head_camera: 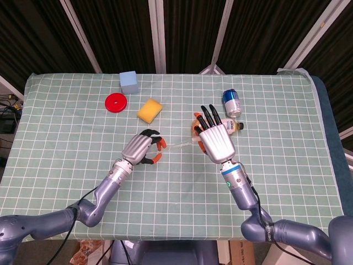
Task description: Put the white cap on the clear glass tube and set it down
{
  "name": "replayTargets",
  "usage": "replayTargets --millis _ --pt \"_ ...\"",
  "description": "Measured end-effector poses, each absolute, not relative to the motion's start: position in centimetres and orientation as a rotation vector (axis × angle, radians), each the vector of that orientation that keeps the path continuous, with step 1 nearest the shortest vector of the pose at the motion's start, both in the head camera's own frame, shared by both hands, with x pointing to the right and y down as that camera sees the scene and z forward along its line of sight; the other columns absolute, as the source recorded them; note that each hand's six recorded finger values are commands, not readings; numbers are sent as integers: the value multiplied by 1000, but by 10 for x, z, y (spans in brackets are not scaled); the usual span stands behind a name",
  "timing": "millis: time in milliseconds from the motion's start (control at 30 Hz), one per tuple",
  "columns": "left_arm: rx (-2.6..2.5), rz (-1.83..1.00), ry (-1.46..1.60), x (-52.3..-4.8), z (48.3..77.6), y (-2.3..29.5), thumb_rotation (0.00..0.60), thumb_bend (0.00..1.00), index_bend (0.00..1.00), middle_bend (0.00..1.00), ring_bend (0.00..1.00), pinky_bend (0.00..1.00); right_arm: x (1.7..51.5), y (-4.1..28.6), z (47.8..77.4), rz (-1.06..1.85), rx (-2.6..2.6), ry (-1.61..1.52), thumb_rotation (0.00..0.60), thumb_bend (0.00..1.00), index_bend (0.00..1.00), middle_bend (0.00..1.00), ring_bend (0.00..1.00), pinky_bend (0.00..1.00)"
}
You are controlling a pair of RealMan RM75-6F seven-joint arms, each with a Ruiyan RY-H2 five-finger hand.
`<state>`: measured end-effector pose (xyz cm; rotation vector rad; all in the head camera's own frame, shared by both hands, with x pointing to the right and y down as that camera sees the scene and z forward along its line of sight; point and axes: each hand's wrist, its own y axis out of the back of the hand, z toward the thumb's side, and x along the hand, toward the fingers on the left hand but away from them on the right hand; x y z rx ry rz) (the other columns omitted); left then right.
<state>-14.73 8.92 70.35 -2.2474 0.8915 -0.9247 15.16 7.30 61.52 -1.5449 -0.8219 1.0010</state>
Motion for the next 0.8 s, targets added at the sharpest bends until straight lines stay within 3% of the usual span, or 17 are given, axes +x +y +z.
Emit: replayTargets --millis 800 --pt "-2242 -924 913 -147 702 90 600 838 515 568 201 169 147 78 615 996 -1553 -819 600 365 646 220 0 0"
